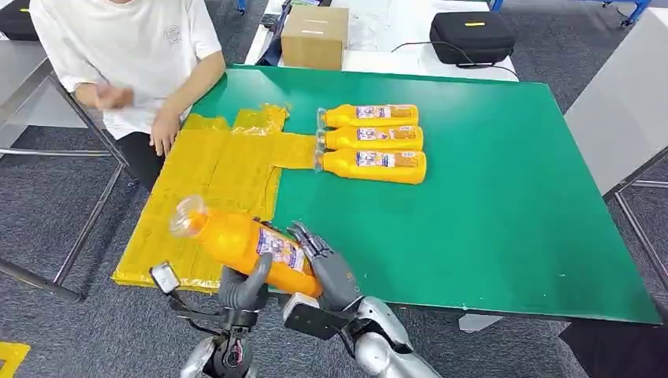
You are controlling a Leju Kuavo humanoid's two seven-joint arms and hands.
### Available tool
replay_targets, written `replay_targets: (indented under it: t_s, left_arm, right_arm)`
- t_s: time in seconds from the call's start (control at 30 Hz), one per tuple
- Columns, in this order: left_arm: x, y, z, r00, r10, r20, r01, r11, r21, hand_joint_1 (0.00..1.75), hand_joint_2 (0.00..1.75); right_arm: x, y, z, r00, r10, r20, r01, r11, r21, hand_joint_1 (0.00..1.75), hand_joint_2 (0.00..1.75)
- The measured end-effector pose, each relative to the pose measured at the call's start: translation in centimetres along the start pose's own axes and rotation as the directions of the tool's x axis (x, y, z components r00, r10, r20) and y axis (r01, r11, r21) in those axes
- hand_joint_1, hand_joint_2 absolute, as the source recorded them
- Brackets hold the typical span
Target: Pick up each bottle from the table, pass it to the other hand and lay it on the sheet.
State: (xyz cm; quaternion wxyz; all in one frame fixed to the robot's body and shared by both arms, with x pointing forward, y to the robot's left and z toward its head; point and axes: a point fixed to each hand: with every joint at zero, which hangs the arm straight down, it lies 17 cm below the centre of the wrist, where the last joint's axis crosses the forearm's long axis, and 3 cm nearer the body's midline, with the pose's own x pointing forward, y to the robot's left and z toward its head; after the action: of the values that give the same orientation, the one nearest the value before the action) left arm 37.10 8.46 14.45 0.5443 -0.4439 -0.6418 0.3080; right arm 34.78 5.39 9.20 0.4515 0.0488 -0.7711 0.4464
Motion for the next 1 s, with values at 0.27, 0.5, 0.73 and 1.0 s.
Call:
replay_targets:
  t_s: [0.27, 0.5, 0.73, 1.0]
  left_arm:
    - [0.6, -0.7, 0.2, 0.999, -0.035, 0.038, 0.036, 0.999, -0.038, 1.75, 1.75]
    - [0.9, -1.4, -0.2, 0.994, -0.084, 0.066, 0.087, 0.995, -0.046, 1.75, 1.75]
    - [4.2, -1.0, -1.6, 0.916, -0.345, 0.204, 0.349, 0.937, 0.019, 1.75, 1.75]
    - [9.7, 0.3, -3.0, 0.622, -0.712, 0.325, 0.684, 0.697, 0.217, 1.75, 1.75]
  right_arm:
    - [0.2, -0.2, 0.3, 0.999, -0.044, -0.005, 0.044, 0.999, -0.027, 0.0, 0.0]
    - [0.8, -1.6, 0.7, 0.998, -0.061, 0.005, 0.061, 0.993, -0.104, 0.0, 0.0]
    - [-0.1, -5.9, 3.2, 0.999, -0.022, -0.029, 0.012, 0.956, -0.294, 0.0, 0.0]
    - [-1.8, -9.8, 6.3, 0.994, 0.063, -0.089, -0.094, 0.908, -0.408, 0.0, 0.0]
